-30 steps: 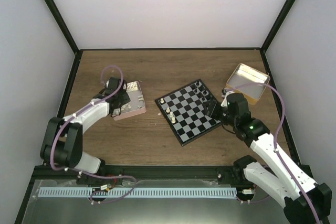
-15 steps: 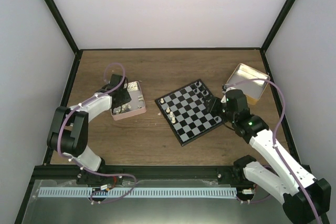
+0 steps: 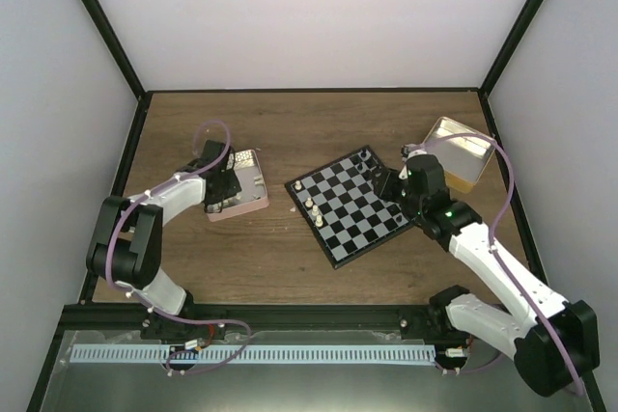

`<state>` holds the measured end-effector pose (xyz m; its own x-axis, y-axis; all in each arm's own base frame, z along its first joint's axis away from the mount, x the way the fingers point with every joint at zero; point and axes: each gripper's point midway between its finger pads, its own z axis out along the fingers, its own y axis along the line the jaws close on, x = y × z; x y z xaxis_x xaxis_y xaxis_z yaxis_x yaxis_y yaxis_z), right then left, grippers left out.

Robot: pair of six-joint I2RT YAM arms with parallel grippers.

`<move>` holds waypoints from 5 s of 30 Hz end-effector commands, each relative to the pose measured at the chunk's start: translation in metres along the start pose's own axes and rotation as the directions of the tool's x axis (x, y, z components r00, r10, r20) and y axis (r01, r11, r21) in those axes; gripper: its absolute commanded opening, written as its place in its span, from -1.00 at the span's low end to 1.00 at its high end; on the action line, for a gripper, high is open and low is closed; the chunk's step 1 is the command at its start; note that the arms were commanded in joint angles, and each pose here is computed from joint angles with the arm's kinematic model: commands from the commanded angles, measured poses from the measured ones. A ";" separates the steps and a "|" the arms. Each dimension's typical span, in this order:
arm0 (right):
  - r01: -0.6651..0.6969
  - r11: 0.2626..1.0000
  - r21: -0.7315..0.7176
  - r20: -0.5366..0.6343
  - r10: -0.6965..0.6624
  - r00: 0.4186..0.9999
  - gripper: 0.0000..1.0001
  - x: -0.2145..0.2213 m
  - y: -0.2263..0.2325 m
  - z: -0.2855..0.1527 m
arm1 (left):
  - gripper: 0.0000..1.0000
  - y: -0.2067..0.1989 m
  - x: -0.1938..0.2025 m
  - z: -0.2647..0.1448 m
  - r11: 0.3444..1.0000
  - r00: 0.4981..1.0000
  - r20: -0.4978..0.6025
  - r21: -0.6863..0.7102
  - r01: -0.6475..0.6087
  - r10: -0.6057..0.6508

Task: Set up the chess pieces on the board
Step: Pick up the chess piece from the storage box, then place the chess piece on the chessboard, then pick up the chess piece from the storage box.

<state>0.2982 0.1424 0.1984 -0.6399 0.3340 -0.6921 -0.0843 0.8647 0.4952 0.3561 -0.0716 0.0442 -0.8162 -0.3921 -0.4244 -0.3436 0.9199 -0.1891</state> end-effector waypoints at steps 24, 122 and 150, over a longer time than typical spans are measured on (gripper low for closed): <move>0.018 0.999 -0.044 0.135 -0.011 0.991 -0.13 -0.038 0.020 0.011 | -0.87 -0.141 0.015 -0.079 0.859 0.965 -0.009 0.456 -0.231 0.264; -0.114 0.975 0.189 0.278 0.059 0.959 0.08 -0.031 -0.045 -0.007 | -0.24 -0.248 0.177 -0.110 0.608 0.691 0.108 0.393 -0.690 0.714; -0.096 0.984 0.148 0.224 0.061 0.973 0.11 -0.021 -0.038 0.000 | -0.30 -0.016 -0.022 -0.018 0.994 0.995 0.022 -0.057 -0.095 0.097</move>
<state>0.3149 0.0994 0.1948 -0.4507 0.4604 -0.7648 0.0977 0.8770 0.4705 0.3702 -0.0845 0.0841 -0.8402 -0.2652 -0.4730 -0.2578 0.9627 -0.0818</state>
